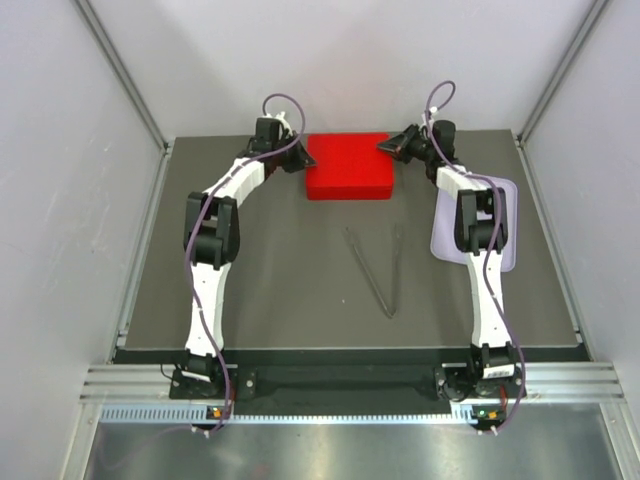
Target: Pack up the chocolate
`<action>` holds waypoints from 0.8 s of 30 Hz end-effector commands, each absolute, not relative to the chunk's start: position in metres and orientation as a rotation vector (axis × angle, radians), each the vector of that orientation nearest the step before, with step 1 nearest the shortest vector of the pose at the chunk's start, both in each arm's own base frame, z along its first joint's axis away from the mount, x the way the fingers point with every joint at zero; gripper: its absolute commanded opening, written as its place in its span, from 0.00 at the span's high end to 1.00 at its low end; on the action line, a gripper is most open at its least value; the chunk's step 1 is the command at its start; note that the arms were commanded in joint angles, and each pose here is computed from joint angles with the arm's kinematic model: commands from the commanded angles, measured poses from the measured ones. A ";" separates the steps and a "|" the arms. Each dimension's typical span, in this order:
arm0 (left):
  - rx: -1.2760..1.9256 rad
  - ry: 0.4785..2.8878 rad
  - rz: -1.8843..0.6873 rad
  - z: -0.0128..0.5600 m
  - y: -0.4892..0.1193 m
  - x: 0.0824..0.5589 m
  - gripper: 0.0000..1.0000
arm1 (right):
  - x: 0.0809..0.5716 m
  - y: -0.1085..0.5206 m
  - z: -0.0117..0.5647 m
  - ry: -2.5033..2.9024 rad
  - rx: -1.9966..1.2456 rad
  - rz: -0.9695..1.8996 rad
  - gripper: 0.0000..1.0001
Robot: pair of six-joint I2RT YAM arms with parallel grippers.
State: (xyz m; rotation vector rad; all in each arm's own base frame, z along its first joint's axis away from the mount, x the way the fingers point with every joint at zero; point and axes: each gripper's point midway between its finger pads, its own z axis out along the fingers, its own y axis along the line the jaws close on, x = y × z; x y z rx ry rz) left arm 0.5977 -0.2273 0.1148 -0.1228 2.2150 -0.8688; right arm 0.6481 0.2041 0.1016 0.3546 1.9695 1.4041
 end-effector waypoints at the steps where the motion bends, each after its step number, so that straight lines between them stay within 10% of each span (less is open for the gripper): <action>1: -0.128 2.218 -0.857 0.094 -0.229 0.605 1.00 | 0.645 0.210 0.083 2.001 0.347 1.423 0.98; 15: 0.032 2.100 -0.897 0.201 -0.263 0.569 0.99 | 0.580 0.193 0.242 1.877 0.107 1.277 0.83; 19: 0.119 2.062 -0.885 0.239 -0.275 0.517 0.87 | 0.523 0.166 0.262 1.936 0.110 1.023 0.45; 20: 0.146 2.054 -0.877 0.244 -0.281 0.504 0.82 | 0.495 0.162 0.271 1.938 0.049 0.959 0.10; 21: 0.165 2.041 -0.880 0.250 -0.283 0.493 0.72 | 0.478 0.156 0.263 1.992 0.057 0.897 0.01; 24: 0.242 1.972 -0.866 0.286 -0.286 0.445 0.33 | 0.427 0.133 0.256 2.079 0.058 0.631 0.00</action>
